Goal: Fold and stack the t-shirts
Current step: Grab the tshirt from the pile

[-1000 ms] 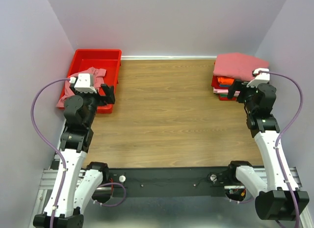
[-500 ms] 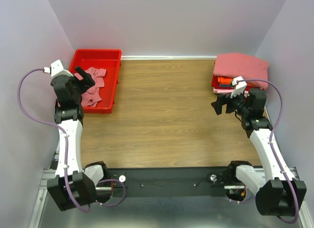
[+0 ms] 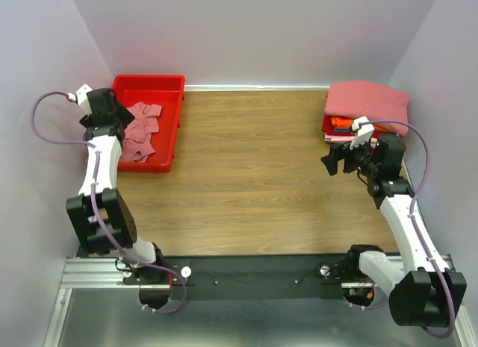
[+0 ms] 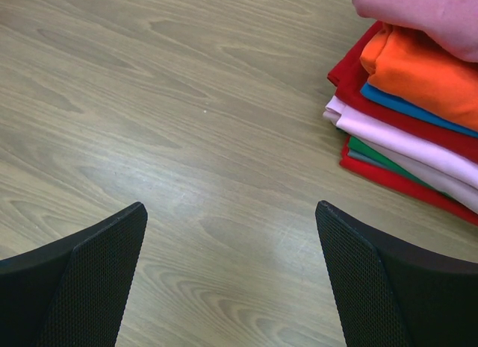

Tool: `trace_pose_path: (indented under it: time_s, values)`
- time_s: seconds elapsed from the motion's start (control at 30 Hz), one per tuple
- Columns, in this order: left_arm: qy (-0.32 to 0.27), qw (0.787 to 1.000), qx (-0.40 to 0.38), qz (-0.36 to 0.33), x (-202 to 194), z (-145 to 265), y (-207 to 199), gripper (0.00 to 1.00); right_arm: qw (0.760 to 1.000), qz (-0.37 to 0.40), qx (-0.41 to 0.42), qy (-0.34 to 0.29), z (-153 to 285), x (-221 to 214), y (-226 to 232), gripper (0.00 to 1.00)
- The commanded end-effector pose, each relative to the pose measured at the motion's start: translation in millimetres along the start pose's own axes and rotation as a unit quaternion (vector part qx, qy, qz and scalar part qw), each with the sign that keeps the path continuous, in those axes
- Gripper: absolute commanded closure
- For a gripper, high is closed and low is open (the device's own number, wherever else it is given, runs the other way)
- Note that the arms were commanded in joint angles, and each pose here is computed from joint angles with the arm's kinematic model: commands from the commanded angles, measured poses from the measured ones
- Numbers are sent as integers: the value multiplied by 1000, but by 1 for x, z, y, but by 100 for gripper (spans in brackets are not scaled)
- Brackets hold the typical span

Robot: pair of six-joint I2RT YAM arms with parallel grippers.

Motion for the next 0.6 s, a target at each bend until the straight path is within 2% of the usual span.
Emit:
trace_pose_path:
  time_s: [0.0,0.03,0.1,0.33,0.37,0.4,0.47,0.5,0.53,0.57]
  values:
    - [38,997,72,-12,-12,-27,10,24,1000,-2,-3,15,-1,-6,-1,0]
    - [46,995,82,-14,-16,-41,9,28,1000,-2,-5,16,-1,-6,-2,0]
    - [67,992,102,-12,-23,-59,7,28,1000,-2,-8,17,-1,-7,-2,0]
    - [84,977,198,-9,-42,-102,14,30,1000,-2,-15,20,-1,-7,-4,0]
    - [86,976,202,-10,-44,-106,14,35,1000,-2,-16,20,-1,-8,-4,0]
    - [89,975,204,-11,-47,-111,14,48,1000,-3,-17,21,-2,-8,-4,0]
    - [94,974,204,-17,-49,-114,15,63,1000,-2,-20,21,-1,-8,-4,0]
    - [96,975,199,-17,-49,-115,14,77,1000,-2,-21,21,-1,-8,-4,0]
    - [101,977,188,-19,-48,-114,12,84,999,-2,-23,22,-2,-8,-5,0]
    - [100,978,184,-19,-45,-112,11,86,999,-2,-24,22,-1,-8,-5,0]
Point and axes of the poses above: each gripper's point midway between its finger pads, its own z axis back along the fingers, its own y axis along the line the jaws close on, x = y × z, the point moved 10 cm from there along z, back along the fingers, and after that the axes turned 2 degrees about -z, right-handed, at the moved point
